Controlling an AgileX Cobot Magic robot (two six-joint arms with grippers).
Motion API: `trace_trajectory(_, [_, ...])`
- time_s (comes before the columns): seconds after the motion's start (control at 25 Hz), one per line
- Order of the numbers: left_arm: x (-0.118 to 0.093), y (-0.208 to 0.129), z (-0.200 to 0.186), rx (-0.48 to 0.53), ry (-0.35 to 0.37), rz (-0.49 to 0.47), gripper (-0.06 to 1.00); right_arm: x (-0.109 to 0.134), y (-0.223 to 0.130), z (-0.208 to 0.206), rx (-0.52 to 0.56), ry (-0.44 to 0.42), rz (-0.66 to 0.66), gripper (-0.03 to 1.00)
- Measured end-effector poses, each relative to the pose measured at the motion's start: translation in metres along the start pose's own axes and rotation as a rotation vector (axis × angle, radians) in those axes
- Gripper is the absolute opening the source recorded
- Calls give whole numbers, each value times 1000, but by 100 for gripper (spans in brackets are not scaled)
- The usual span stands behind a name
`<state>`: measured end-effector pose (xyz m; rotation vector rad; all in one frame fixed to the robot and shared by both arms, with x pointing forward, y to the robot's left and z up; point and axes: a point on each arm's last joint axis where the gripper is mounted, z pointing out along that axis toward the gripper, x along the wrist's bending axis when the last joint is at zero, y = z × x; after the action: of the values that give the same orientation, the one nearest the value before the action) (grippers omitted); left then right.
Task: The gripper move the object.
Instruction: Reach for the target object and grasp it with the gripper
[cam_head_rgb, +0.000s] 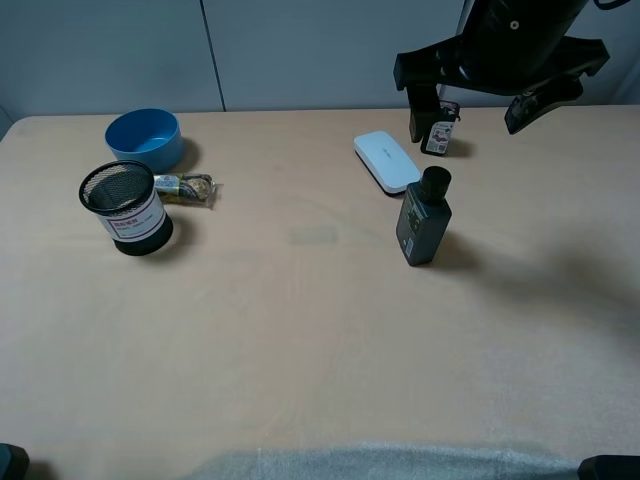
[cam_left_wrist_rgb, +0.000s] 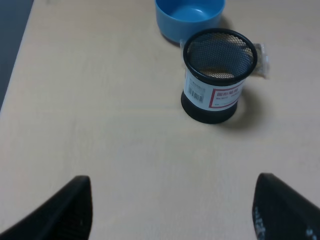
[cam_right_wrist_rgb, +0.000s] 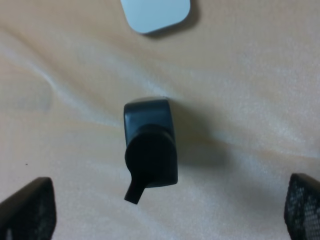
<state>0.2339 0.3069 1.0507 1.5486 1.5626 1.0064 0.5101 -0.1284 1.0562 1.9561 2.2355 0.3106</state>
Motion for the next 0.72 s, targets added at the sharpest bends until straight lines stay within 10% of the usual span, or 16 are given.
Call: trace_trajectory(0.72, [0, 0, 0, 0, 0, 0, 73, 13, 3, 41, 115, 17, -6, 69])
